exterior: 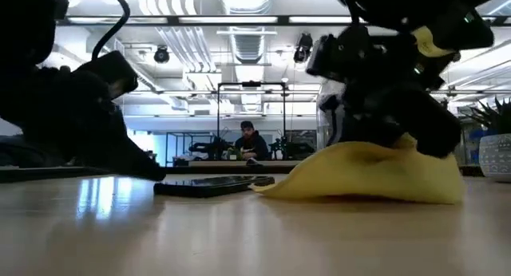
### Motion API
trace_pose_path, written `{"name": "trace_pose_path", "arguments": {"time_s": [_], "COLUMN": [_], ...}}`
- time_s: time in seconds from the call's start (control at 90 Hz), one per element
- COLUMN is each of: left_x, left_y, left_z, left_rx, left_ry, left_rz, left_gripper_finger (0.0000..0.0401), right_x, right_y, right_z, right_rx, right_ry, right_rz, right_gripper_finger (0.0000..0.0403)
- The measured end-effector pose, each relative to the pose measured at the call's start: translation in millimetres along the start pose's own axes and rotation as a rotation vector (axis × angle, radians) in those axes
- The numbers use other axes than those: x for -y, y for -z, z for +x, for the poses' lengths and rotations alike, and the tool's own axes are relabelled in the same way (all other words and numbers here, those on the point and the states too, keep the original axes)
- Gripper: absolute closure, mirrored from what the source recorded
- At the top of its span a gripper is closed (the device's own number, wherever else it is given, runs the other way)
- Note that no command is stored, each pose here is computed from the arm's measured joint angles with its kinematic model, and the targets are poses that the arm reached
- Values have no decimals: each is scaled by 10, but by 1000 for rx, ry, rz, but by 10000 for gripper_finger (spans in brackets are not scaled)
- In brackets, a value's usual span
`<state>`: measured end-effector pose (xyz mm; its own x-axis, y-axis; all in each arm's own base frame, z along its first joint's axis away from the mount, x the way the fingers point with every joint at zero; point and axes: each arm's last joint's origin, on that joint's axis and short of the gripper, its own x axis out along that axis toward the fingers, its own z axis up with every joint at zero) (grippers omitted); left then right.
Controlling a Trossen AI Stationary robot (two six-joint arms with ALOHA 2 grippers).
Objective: Apply microfiber cloth
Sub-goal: Wipe the black cellphone with the yellow microfiber cloth
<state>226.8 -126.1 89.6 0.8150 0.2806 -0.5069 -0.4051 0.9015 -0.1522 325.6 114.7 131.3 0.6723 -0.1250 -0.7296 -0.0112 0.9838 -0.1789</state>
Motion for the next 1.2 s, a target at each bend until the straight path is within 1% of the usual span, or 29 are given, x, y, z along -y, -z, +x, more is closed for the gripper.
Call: {"name": "trace_pose_path", "arguments": {"time_s": [0.122, 0.211, 0.356, 0.444, 0.511, 0.567, 0.644, 0.722, 0.822, 0.956, 1.111, 1.2], "left_x": [0, -3, -7, -11, -14, -14, -16, -17, -17, -18, -18, -16], "left_y": [46, 79, 105, 109, 113, 114, 116, 117, 119, 122, 121, 119], "left_z": [39, 59, 58, 54, 54, 54, 54, 54, 54, 53, 53, 52], "left_rx": [6, 4, -9, -18, -22, -23, -25, -26, -27, -29, -25, -20], "left_ry": [-17, -26, -27, -24, -23, -23, -24, -24, -23, -23, -25, -25], "left_rz": [2, -2, 4, 18, 23, 25, 27, 28, 27, 28, 28, 25], "left_gripper_finger": [303, 303, 303, 303, 303, 303, 303, 303, 303, 303, 303, 303], "right_x": [7, 20, 54, 76, 65, 39, 7, 1, 54, 151, 280, 412], "right_y": [-142, -160, -172, -202, -255, -352, -488, -566, -553, -475, -484, -527], "right_z": [-28, -33, -113, -207, -271, -321, -412, -476, -549, -628, -593, -521], "right_rx": [42, 32, -56, -157, -203, -193, -162, -160, -237, -362, -334, -301], "right_ry": [-2, 2, 12, 8, -50, -138, -241, -279, -236, -120, 29, 63], "right_rz": [-50, -72, -103, -106, -86, -61, -44, -30, -18, -3, -11, 48], "right_gripper_finger": [403, 403, 403, 403, 401, 392, 367, 333, 289, 243, 210, 201]}}
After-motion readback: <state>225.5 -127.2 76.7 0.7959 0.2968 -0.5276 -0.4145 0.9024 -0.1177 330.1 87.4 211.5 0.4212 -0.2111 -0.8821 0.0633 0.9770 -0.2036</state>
